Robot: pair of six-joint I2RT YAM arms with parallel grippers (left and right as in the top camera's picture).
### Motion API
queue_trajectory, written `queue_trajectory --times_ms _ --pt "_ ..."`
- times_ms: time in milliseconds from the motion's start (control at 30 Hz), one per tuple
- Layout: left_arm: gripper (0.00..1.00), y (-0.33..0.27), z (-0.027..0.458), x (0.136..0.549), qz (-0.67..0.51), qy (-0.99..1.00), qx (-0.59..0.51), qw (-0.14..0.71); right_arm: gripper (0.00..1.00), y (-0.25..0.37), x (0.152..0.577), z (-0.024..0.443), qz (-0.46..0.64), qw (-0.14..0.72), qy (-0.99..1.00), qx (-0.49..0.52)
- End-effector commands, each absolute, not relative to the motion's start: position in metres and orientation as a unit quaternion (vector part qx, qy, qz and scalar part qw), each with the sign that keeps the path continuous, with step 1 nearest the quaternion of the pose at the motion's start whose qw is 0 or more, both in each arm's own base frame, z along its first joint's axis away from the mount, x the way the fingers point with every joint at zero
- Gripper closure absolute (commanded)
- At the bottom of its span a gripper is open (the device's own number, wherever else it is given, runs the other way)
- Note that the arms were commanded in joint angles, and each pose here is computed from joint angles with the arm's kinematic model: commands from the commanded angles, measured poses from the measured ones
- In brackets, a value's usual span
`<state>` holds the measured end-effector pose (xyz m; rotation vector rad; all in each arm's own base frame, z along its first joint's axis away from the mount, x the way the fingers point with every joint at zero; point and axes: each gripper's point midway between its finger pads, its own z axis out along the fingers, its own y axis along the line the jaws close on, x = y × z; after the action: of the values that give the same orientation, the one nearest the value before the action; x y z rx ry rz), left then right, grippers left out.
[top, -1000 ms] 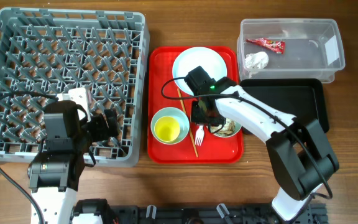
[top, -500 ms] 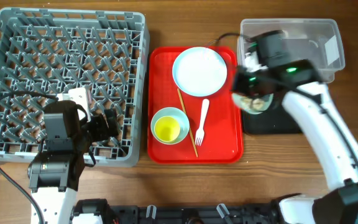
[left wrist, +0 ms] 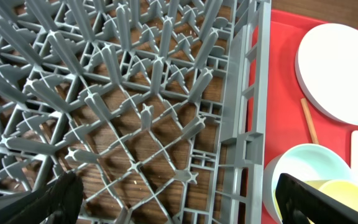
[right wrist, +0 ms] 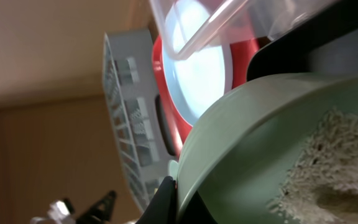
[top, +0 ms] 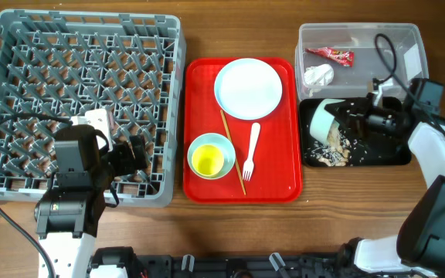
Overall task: Sort waste into correct bins and load items into the dishwasher rack
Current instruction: 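Tip the bowl over the black tray to dump the rice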
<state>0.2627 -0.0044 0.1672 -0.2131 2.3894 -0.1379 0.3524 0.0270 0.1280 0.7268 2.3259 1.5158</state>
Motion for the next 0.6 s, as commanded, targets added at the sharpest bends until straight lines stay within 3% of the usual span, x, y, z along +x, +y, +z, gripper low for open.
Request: queue_trajectory --times_ms 0,300,567 --pt "0.0 -0.004 0.174 0.265 -0.059 0.923 -0.087 0.369 0.96 0.021 0.357 0.141 0.593 0.097 0.742 0.297" --pt "0.0 -0.004 0.174 0.265 -0.059 0.923 -0.087 0.369 0.96 0.018 0.358 0.201 0.721 -0.012 0.629 0.291" --pt "0.0 -0.004 0.174 0.265 -0.059 0.923 -0.087 0.369 0.96 0.016 0.359 0.202 0.72 -0.009 0.63 0.29"
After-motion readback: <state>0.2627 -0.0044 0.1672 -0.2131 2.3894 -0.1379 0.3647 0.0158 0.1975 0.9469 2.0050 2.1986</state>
